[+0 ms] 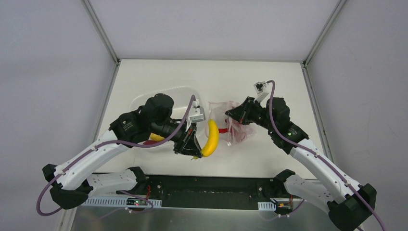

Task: Place the food in the zip-top bag and seal the zipper
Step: Place the fake fruit in the zipper food storage bag.

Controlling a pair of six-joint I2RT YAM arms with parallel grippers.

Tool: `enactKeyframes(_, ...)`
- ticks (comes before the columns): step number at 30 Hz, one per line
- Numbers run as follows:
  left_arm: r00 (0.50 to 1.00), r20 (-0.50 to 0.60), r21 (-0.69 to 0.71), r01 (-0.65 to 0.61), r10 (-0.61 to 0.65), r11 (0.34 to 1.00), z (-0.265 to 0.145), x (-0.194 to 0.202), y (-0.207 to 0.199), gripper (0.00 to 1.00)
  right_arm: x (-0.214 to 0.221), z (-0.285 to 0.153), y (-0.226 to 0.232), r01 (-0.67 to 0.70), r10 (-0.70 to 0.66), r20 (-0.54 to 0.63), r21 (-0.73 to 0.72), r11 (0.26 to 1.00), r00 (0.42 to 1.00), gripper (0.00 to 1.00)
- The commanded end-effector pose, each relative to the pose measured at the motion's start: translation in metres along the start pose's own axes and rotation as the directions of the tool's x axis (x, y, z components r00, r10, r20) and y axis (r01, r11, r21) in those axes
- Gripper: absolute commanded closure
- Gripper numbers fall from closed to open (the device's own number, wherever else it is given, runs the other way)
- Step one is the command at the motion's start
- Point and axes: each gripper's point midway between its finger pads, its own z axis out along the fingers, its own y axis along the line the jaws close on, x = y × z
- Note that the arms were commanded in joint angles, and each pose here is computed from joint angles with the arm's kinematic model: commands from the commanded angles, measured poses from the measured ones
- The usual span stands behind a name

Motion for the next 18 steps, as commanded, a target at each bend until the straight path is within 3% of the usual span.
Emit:
enactKeyframes(1, 0.994, 0.007, 0.105, -0.107, 0.107, 0.989, -0.001, -0.014, -0.019, 1.0, -0.028, -0.008, 0.031, 0.041, -0.034, 0.081, -0.087, 0.995, 0.996, 1.0)
enactKeyframes(9, 0.985, -0.146, -0.009, -0.091, 0.089, 0.996, 0.015, -0.012, 0.021, 1.0, -0.023, -0.012, 0.042, 0.059, -0.052, 0.055, -0.144, 0.988, 0.997, 1.0)
enactKeyframes(18, 0.943, -0.332, -0.188, -0.049, -0.016, 0.981, 0.024, -0.018, 0.074, 1.0, -0.019, -0.022, 0.051, 0.093, -0.085, 0.049, -0.184, 0.979, 0.995, 1.0)
